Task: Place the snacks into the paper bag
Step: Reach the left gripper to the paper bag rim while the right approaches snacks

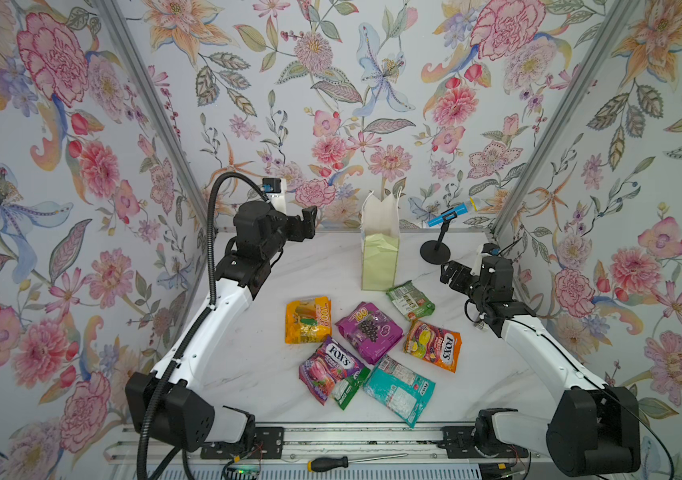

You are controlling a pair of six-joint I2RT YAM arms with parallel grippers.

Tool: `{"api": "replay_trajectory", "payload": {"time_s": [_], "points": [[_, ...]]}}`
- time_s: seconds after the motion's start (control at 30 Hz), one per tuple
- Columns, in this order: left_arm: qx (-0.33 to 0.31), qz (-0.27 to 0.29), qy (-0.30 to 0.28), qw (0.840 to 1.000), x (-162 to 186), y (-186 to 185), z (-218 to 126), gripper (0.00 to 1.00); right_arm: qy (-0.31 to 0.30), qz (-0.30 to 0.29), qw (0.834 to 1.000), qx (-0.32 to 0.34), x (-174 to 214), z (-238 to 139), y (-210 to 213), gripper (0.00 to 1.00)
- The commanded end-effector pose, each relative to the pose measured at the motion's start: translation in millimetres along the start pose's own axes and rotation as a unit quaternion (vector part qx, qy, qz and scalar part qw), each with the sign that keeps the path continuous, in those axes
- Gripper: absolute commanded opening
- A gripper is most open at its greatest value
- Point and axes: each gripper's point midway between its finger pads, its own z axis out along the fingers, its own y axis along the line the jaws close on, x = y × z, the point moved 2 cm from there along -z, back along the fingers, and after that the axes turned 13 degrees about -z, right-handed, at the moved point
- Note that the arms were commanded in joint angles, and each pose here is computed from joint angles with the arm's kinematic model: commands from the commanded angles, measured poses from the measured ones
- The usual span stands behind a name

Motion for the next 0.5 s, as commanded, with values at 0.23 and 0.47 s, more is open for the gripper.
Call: {"api": "replay_trajectory", "payload": {"time_s": [0.23,0.47], "points": [[0.017,0.088,0.163,0.983,58.5,-64.0,86.1,0.93,0.067,-0.019,0.997,-0.033,28.9,-3.7,17.5,0.97],[-0.006,0.117,0.217,0.969,77.5,-76.6,124.8,0.92,0.082,-0.028,0.995,-0.047,42.1,-4.5,24.5,0.96]]}}
